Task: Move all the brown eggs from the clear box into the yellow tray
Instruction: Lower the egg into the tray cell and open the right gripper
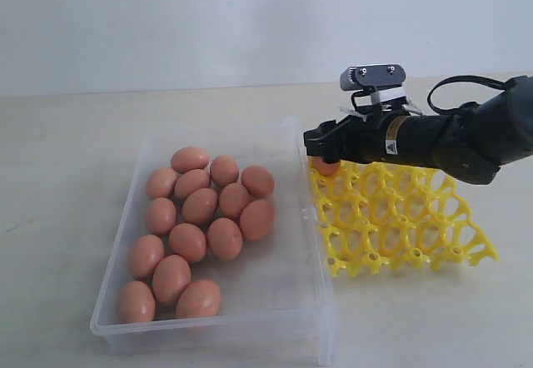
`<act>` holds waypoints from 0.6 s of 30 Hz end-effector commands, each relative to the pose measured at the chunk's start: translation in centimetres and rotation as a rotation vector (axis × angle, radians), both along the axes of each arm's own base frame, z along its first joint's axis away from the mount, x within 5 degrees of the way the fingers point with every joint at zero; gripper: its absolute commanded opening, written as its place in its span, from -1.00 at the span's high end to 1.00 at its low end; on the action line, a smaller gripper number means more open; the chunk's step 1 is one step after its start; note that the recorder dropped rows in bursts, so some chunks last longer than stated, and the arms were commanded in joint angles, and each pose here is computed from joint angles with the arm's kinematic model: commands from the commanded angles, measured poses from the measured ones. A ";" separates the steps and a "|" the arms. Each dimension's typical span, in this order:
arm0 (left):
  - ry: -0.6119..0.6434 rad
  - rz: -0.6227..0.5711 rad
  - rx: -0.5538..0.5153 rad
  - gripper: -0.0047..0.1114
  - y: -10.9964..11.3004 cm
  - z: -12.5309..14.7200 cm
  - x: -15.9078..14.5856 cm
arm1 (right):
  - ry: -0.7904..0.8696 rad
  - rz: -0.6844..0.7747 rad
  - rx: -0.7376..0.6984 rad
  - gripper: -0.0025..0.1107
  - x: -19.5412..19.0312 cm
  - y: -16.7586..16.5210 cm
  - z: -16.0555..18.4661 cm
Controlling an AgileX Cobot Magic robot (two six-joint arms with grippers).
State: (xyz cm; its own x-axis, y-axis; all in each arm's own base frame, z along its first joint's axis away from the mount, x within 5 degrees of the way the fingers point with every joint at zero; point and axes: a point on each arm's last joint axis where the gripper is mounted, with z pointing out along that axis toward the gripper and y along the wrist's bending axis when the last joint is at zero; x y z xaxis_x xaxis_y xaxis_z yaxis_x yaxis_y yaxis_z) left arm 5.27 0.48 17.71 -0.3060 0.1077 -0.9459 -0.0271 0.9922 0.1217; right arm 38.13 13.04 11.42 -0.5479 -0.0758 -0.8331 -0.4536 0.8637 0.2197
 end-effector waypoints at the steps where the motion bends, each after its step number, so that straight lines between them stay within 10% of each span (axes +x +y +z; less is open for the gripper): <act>1: -0.016 0.003 -0.005 0.92 0.0 0.2 0.0 | -0.024 -0.013 -0.001 -0.14 0.2 -0.1 1.6; 18: -0.016 0.003 -0.005 0.92 0.0 0.2 0.0 | -0.063 -0.129 0.096 0.00 -0.8 -0.5 9.1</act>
State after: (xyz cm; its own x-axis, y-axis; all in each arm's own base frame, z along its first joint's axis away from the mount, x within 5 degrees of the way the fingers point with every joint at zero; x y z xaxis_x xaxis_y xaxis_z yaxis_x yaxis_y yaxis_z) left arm 5.27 0.48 17.71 -0.3060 0.1077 -0.9459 -0.0271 0.9922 0.1217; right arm 37.69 12.29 19.49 -0.4839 0.0528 -0.8735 -0.3737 0.8902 0.2607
